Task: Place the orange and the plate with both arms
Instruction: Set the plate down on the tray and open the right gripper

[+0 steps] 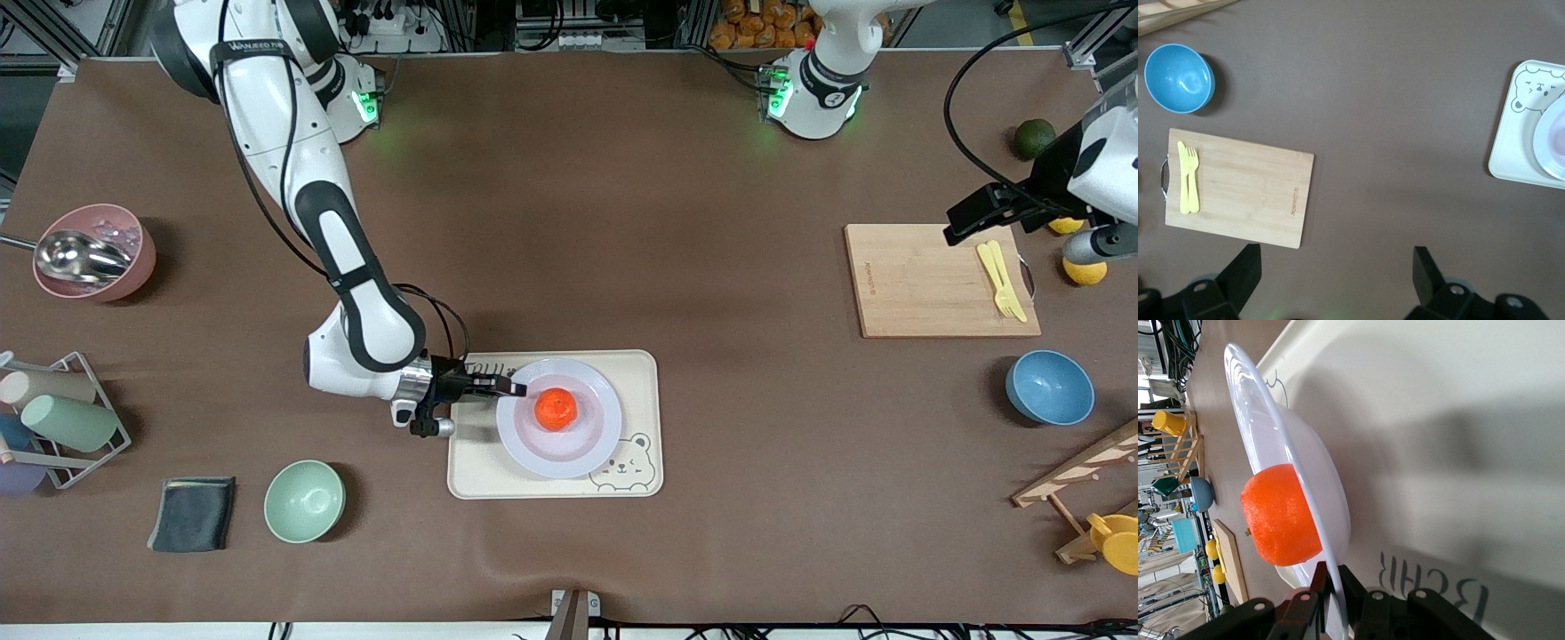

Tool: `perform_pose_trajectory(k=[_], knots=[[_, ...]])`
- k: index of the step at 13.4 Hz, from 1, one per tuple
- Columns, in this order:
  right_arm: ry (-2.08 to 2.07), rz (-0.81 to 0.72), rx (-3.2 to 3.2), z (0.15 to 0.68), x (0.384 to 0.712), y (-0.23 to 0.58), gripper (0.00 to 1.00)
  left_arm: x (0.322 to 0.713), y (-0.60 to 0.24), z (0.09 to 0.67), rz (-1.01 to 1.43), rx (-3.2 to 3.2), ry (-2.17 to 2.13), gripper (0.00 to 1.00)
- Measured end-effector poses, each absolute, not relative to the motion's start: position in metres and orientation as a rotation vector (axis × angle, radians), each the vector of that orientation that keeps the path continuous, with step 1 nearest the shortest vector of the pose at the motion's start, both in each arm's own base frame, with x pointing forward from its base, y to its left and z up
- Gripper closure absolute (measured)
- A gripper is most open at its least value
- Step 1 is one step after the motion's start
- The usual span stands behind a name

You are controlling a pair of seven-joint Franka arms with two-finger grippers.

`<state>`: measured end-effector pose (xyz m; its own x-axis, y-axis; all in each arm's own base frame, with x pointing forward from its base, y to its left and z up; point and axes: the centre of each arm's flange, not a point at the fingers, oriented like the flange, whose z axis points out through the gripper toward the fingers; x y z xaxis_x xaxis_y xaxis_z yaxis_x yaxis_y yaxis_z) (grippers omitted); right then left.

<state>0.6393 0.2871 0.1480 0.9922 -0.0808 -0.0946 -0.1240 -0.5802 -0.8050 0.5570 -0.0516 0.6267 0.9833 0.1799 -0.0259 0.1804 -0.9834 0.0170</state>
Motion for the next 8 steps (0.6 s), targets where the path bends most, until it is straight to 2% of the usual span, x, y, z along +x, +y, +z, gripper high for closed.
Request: perform_pose_trajectory(k=[3, 4, 8], knots=[[0.132, 0.023, -2.202, 0.1506, 0.6432, 0.2857, 0.9, 0.5639, -0.0514, 0.6185, -0.038, 3.104, 0.282, 0.0], [0.132, 0.015, -2.208, 0.1506, 0.6436, 0.2856, 0.84, 0.5648, -0.0514, 0.617, -0.041, 3.104, 0.281, 0.0], [0.118, 0.0, -2.222, 0.1523, 0.6458, 0.2845, 0.41, 0.5649, -0.0534, 0.6167, -0.04, 3.103, 0.276, 0.0]])
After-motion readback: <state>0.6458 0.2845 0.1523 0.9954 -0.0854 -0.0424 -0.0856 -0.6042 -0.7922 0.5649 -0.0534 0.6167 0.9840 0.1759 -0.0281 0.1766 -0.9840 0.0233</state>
